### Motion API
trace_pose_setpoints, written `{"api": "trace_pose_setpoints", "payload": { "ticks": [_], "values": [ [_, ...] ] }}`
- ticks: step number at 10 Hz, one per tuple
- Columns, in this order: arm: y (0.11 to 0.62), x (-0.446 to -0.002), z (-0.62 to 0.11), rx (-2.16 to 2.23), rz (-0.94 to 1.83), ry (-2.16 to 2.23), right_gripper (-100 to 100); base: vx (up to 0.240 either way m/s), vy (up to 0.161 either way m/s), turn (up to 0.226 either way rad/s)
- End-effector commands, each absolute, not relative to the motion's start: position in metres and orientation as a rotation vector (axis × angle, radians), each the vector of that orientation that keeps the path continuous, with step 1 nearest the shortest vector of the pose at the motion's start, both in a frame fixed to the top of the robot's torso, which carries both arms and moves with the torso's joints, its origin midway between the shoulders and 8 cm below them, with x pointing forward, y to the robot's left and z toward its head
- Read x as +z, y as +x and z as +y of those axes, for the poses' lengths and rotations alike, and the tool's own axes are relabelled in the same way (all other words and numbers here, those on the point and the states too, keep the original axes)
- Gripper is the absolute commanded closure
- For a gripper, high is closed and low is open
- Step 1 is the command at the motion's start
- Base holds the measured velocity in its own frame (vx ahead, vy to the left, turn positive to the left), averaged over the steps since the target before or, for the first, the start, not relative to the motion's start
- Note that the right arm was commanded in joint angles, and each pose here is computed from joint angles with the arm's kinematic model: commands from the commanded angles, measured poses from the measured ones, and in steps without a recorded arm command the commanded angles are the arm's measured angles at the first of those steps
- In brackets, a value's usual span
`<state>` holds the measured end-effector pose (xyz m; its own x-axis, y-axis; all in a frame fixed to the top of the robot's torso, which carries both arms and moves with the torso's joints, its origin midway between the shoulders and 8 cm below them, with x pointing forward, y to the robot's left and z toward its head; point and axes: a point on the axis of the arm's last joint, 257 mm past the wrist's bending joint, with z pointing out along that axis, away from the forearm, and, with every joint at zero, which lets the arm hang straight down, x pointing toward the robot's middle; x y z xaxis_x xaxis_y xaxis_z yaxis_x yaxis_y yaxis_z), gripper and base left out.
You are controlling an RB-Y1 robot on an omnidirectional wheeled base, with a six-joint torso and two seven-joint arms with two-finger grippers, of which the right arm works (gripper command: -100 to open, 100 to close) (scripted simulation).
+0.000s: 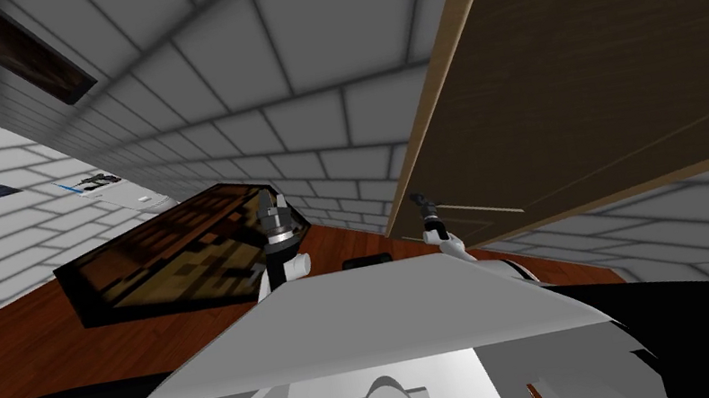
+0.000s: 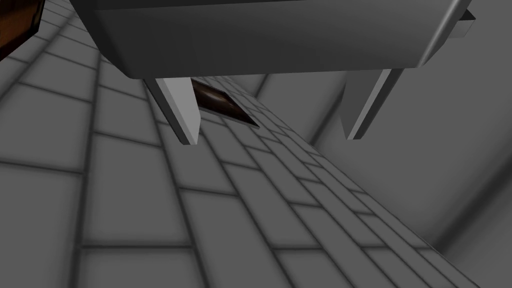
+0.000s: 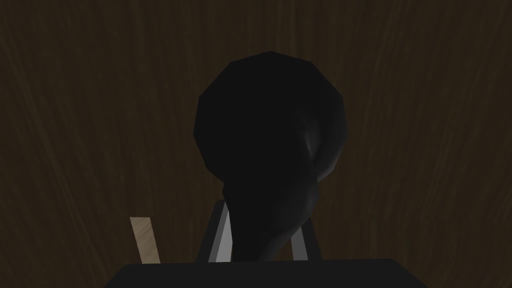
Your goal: Pull the door open
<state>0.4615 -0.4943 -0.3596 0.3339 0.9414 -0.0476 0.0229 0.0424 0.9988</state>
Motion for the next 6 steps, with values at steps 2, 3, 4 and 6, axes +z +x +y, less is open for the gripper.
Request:
{"api": "trace_pose_setpoints", "payload": {
  "ticks": [2, 3, 4, 6],
  "values": [
    [0.4611, -0.3592, -0.4922, 0.927, 0.997, 1.322, 100, -0.061, -0.023, 0.052],
    [0.4611, -0.3590, -0.4916, 0.930, 1.001, 1.319, 100, -0.192, -0.034, 0.111],
    [0.4609, -0.3585, -0.4900, 0.939, 1.008, 1.314, 100, -0.203, -0.028, 0.089],
    [0.4605, -0.3576, -0.4861, 0.959, 1.026, 1.301, 100, -0.224, -0.043, 0.118]
  ]
}}
